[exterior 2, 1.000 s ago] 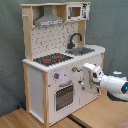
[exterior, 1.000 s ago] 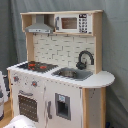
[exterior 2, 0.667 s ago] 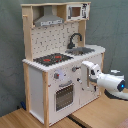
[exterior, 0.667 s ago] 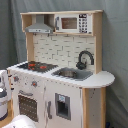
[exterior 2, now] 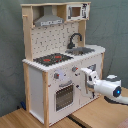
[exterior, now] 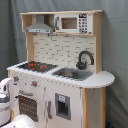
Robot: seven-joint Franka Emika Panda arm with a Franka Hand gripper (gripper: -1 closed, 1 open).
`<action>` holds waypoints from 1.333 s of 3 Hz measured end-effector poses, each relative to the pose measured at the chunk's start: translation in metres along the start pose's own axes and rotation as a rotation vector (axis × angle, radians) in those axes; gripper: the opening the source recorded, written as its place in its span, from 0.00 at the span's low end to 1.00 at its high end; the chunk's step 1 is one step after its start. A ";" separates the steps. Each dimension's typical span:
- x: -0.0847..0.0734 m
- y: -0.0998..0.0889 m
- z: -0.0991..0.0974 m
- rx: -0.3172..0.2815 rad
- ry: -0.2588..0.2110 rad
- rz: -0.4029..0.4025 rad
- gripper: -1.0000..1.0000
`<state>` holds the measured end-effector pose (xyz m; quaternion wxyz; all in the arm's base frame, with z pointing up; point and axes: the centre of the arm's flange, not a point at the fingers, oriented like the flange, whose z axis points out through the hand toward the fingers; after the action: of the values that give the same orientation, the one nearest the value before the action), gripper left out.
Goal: Play with the kitchen
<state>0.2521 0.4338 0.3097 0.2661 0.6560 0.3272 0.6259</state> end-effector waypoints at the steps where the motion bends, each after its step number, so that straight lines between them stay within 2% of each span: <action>1: -0.031 -0.010 0.024 -0.017 -0.058 0.008 1.00; 2: -0.054 -0.009 0.049 -0.014 -0.075 -0.039 1.00; 3: -0.060 -0.006 0.061 0.017 -0.053 -0.062 1.00; 4: -0.060 -0.009 0.080 0.039 -0.041 -0.051 1.00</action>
<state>0.3309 0.3985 0.2585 0.2758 0.6650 0.3503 0.5991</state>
